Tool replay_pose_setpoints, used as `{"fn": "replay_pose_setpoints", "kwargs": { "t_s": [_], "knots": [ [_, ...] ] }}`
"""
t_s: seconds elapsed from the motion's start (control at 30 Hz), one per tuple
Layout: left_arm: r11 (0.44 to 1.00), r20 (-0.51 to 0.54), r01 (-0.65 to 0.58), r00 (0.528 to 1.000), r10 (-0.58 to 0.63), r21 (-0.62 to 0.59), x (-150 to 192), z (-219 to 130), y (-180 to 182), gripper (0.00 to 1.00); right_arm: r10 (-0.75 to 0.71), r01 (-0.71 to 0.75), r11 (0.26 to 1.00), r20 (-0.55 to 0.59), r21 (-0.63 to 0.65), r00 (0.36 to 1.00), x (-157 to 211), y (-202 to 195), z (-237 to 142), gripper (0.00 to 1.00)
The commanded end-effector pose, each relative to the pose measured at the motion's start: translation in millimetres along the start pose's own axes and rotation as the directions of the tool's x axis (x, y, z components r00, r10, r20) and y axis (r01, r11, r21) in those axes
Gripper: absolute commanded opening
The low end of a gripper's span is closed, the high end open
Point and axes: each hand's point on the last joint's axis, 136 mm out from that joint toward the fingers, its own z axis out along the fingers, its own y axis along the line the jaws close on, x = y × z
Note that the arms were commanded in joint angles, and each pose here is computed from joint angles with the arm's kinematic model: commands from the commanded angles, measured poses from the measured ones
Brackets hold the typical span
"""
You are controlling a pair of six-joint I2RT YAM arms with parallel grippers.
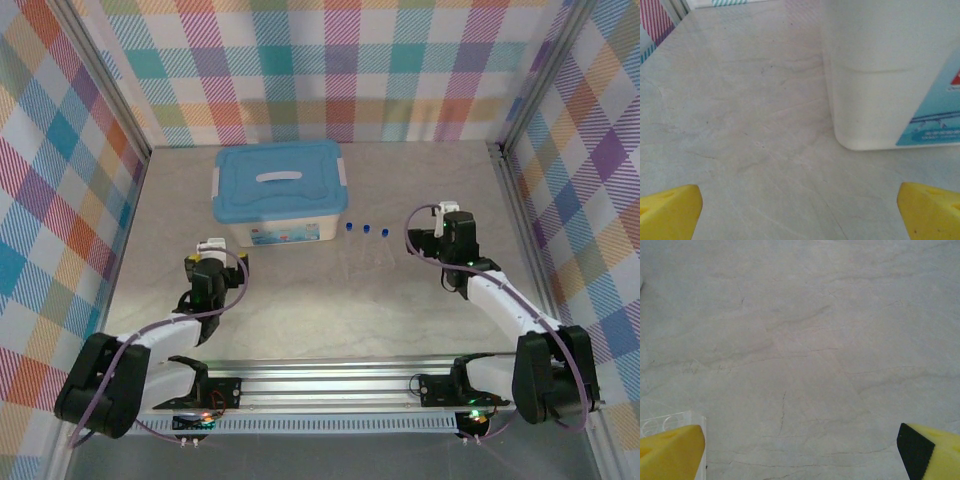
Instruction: Organize the chemistry lab equipment
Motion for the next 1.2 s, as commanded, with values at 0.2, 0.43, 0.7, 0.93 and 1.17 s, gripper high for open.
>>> {"fn": "replay_pose_setpoints", "kwargs": {
  "t_s": [0.2, 0.43, 0.7, 0.93, 1.17],
  "knots": [
    [0.996, 0.114, 0.023, 0.993, -0.032, 0.084, -40.3, 27.3, -13.6, 1.0, -0.038, 0.044, 0.998, 0.109, -0.051, 0.993, -10.2, 4.0, 8.9, 0.99],
    [0.994, 0.105, 0.036, 0.993, -0.047, 0.103, -34.8, 44.8, -7.8, 1.0, 0.007, 0.006, 0.996, 0.142, -0.09, 0.99, -7.5, -2.4, 17.7, 0.99],
    [0.987, 0.077, 0.045, 0.995, -0.058, 0.154, -19.3, 61.3, -12.6, 1.0, 0.02, 0.001, 0.993, 0.172, -0.119, 0.985, -8.5, -9.4, 31.0, 0.99],
    [0.984, 0.052, 0.072, 0.995, -0.081, 0.164, -18.7, 66.4, -8.8, 1.0, 0.014, 0.013, 0.989, 0.178, -0.15, 0.984, -0.7, -9.7, 44.9, 0.99],
    [0.981, 0.038, 0.109, 0.992, -0.116, 0.162, -18.3, 69.2, -2.5, 1.0, 0.08, -0.042, 0.981, 0.195, -0.192, 0.977, 0.8, -20.2, 50.0, 0.99]
  ]
}}
